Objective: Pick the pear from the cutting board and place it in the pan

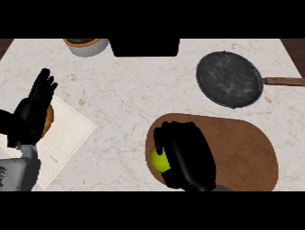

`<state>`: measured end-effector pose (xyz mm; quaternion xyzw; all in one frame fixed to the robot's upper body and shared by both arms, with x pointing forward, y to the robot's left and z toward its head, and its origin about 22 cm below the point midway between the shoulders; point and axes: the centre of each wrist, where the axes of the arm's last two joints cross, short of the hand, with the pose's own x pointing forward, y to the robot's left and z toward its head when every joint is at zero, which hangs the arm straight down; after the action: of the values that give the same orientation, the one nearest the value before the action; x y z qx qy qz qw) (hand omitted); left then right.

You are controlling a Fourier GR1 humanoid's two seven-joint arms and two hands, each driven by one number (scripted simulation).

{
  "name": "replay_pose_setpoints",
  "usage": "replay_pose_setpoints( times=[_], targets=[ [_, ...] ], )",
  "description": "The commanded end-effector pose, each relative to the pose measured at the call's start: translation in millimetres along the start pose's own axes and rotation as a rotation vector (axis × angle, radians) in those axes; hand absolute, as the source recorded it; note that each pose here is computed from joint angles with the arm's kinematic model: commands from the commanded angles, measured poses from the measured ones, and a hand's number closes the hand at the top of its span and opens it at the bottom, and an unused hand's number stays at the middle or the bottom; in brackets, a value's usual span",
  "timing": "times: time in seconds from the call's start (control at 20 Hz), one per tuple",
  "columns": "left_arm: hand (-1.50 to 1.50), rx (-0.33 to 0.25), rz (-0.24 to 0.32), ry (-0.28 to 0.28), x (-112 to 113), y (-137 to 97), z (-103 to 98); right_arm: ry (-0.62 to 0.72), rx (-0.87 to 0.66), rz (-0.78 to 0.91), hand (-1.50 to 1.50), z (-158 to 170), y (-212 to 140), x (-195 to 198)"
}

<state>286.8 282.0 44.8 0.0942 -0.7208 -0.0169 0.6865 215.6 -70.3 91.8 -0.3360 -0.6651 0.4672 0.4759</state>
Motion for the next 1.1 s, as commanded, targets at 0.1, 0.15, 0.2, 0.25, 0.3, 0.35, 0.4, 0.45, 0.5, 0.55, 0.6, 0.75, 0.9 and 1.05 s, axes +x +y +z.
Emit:
replay_pose_setpoints(
  times=[0.1, 0.15, 0.2, 0.25, 0.3, 0.35, 0.4, 0.45, 0.5, 0.55, 0.6, 0.75, 0.9, 1.05],
  targets=[
    [0.00, -0.013, -0.007, -0.011, 4.4, -3.4, -14.8, 0.075, -0.167, -0.176, 1.50, -14.7, -35.5, -24.6],
    [0.00, -0.017, -0.003, -0.003, 13.6, -26.0, -4.3, 0.081, -0.204, -0.226, 1.50, -16.8, -54.1, -29.7],
    [0.00, -0.007, -0.002, 0.002, -5.9, -2.8, -1.4, 0.117, -0.198, -0.188, 1.50, -17.4, -41.5, -39.7],
    [0.00, -0.013, 0.003, -0.005, 1.5, 0.6, -13.6, 0.111, -0.202, -0.343, 1.50, -24.4, -57.8, -46.5],
    [0.00, -0.009, -0.004, -0.003, 0.8, -9.6, -2.9, 0.123, -0.245, -0.333, 1.50, -45.1, -73.4, -59.3],
    [0.00, -0.021, 0.004, -0.008, 7.7, -15.4, 0.7, 0.150, -0.233, -0.329, 1.50, -46.6, -58.8, -65.4],
    [0.00, -0.032, 0.005, 0.001, 13.3, 3.8, -9.5, 0.170, -0.250, -0.346, 1.50, -56.3, -58.4, -77.3],
    [0.00, -0.005, -0.002, -0.013, 3.7, -2.7, -1.2, 0.163, -0.254, -0.365, 1.50, -63.3, -70.8, -85.7],
    [0.00, -0.017, 0.002, -0.003, 11.5, -14.3, -12.5, 0.176, -0.261, -0.329, 1.50, -62.3, -85.5, -114.8],
    [0.00, -0.015, -0.006, -0.020, 7.1, -15.9, -0.9, 0.211, -0.267, -0.274, 1.50, -66.8, -61.4, -143.1],
    [0.00, -0.011, -0.003, -0.007, 8.4, -13.8, -16.7, 0.205, -0.281, -0.257, 1.50, -76.8, -84.9, -133.7],
    [0.00, -0.033, 0.001, -0.009, 6.8, -9.3, -22.6, 0.249, -0.295, -0.216, 1.50, -95.4, -65.6, -181.9],
    [0.00, -0.041, 0.001, -0.034, -1.4, -9.3, -12.1, 0.258, -0.330, -0.115, 1.50, -101.6, -78.3, -220.7],
    [0.00, -0.052, 0.000, -0.029, -10.0, -19.7, -9.3, 0.302, -0.339, -0.023, 1.50, -102.5, -64.4, -252.9]
  ],
)
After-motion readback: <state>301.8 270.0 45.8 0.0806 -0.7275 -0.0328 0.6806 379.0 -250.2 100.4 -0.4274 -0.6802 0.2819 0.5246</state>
